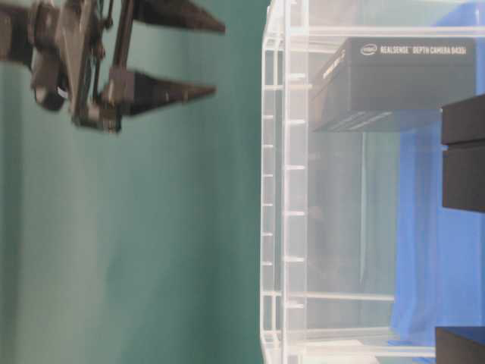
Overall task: Take the box out of the case with the right arm.
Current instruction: 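Move the open right gripper over the last box at the case's right side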
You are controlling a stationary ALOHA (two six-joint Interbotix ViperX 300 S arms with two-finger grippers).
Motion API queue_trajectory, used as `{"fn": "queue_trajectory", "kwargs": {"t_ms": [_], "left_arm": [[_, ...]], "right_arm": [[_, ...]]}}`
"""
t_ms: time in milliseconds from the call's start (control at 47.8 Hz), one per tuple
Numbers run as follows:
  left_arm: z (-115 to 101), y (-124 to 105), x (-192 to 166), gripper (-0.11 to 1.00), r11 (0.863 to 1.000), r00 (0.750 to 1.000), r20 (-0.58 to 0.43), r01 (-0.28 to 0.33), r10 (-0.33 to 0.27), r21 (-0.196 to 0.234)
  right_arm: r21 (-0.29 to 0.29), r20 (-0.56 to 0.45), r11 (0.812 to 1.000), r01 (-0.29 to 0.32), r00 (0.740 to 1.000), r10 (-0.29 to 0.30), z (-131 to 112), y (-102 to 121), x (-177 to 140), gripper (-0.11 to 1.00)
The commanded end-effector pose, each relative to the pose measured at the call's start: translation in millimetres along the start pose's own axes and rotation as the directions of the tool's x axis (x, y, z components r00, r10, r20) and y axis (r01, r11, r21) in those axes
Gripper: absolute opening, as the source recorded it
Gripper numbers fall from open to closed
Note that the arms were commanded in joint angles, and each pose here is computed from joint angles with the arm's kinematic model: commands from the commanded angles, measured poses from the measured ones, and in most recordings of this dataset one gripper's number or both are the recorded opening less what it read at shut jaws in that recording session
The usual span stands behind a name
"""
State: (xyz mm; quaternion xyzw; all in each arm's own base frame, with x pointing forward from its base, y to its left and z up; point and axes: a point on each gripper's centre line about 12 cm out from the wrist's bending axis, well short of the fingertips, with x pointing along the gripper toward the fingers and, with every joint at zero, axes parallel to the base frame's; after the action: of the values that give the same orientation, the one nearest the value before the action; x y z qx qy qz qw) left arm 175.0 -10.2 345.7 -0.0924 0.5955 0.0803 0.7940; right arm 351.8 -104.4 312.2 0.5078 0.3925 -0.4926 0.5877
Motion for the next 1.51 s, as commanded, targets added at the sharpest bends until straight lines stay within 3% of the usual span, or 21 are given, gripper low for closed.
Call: {"fn": "queue_trajectory", "kwargs": {"t_ms": [0, 209, 627, 1484], "left_arm": [[1.7, 0.2, -3.1, 0.08, 1.000, 1.000, 0.016, 0.002, -0.002, -0.002], [1.7, 0.2, -3.1, 0.08, 1.000, 1.000, 0.016, 0.002, -0.002, 0.000], [1.9, 0.1, -2.8, 0.08, 1.000, 1.000, 0.014, 0.001, -0.001, 0.000], [1.9, 0.1, -2.8, 0.08, 1.000, 1.000, 0.014, 0.001, -0.001, -0.002]], "right_arm": [[-0.014, 0.000, 0.999, -0.047, 0.999, 0.047, -0.9, 14.9, -9.3, 0.83], [-0.022, -0.022, 0.999, -0.037, 0.999, 0.037, -5.2, 29.1, 0.6, 0.83], [-0.019, -0.036, 1.000, -0.006, 0.999, 0.005, -6.9, 25.6, 1.7, 0.83], [-0.013, -0.049, 1.000, -0.015, 0.999, 0.014, -8.8, 26.2, 3.4, 0.83]]}}
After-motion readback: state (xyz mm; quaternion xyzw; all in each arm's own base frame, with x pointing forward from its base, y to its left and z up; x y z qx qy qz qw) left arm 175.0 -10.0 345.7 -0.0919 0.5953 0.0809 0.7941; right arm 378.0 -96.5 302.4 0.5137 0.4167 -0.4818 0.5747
